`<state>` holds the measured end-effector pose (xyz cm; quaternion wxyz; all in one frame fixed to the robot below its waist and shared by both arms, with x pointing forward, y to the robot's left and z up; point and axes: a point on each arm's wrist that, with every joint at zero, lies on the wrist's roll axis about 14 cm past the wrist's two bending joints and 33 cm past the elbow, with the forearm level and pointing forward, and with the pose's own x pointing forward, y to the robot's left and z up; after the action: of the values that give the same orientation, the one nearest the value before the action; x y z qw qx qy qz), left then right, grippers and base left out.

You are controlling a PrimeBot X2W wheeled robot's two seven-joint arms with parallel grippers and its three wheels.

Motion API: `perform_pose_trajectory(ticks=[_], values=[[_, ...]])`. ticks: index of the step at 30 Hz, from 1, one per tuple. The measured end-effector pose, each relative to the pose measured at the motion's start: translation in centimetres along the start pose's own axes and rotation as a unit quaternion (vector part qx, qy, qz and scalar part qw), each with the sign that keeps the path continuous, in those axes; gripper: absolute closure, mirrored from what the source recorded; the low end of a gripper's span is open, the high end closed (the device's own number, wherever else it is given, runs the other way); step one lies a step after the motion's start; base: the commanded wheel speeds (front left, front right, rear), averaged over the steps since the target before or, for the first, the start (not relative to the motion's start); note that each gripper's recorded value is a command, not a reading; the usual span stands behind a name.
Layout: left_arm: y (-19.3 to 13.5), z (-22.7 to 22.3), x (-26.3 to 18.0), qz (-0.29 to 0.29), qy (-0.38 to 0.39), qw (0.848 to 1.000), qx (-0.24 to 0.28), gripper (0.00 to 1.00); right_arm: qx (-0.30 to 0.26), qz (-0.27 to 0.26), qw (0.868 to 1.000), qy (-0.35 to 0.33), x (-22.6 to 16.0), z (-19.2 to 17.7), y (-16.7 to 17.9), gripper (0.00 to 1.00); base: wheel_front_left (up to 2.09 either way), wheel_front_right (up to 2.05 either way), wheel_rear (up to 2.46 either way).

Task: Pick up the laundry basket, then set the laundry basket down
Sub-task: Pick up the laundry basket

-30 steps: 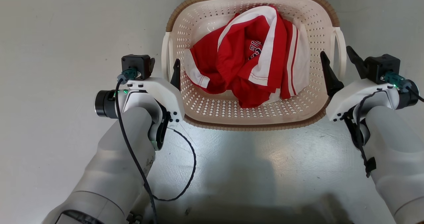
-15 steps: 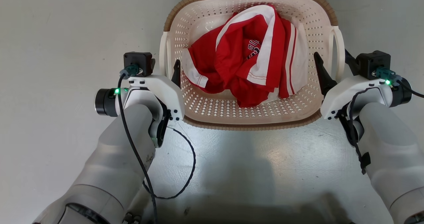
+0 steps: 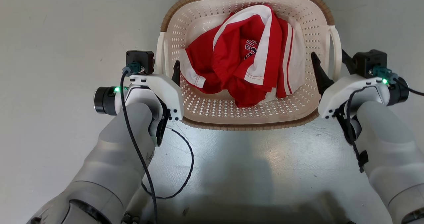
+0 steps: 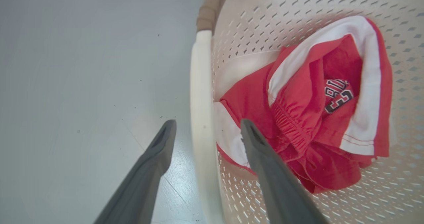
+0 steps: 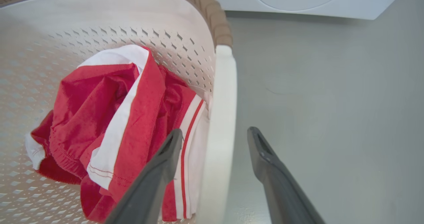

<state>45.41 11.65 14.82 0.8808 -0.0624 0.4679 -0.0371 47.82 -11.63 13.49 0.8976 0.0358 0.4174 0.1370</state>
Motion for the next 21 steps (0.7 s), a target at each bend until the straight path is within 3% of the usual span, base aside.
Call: perform_pose_trajectory(ticks=[17, 18, 19, 20, 21], values=[[-0.27, -0.35, 0.33, -0.002, 0.009, 1.000, 0.011, 0.00, 0.005, -0.003, 1.000, -0.001, -0.09, 0.01, -0.27, 0.00, 0.00, 0.00, 0.00], [-0.30, -0.42, 0.34, -0.002, 0.010, 1.000, 0.011, 0.09, 0.005, -0.003, 1.000, 0.000, -0.09, -0.01, -0.29, 0.00, 0.00, 0.00, 0.00], [-0.32, -0.48, 0.37, -0.003, 0.011, 1.000, 0.012, 0.40, 0.005, -0.003, 1.000, -0.001, -0.08, -0.01, -0.28, 0.73, 0.00, 0.00, 0.00], [-0.34, -0.49, 0.40, -0.003, 0.011, 1.000, 0.014, 1.00, 0.004, -0.001, 1.000, -0.002, -0.04, 0.06, -0.13, 1.00, 0.00, 0.00, 0.00], [-0.41, -0.47, 0.41, -0.004, 0.012, 1.000, 0.015, 1.00, 0.005, 0.001, 1.000, -0.002, -0.03, 0.08, 0.03, 1.00, 0.00, 0.00, 0.00]])
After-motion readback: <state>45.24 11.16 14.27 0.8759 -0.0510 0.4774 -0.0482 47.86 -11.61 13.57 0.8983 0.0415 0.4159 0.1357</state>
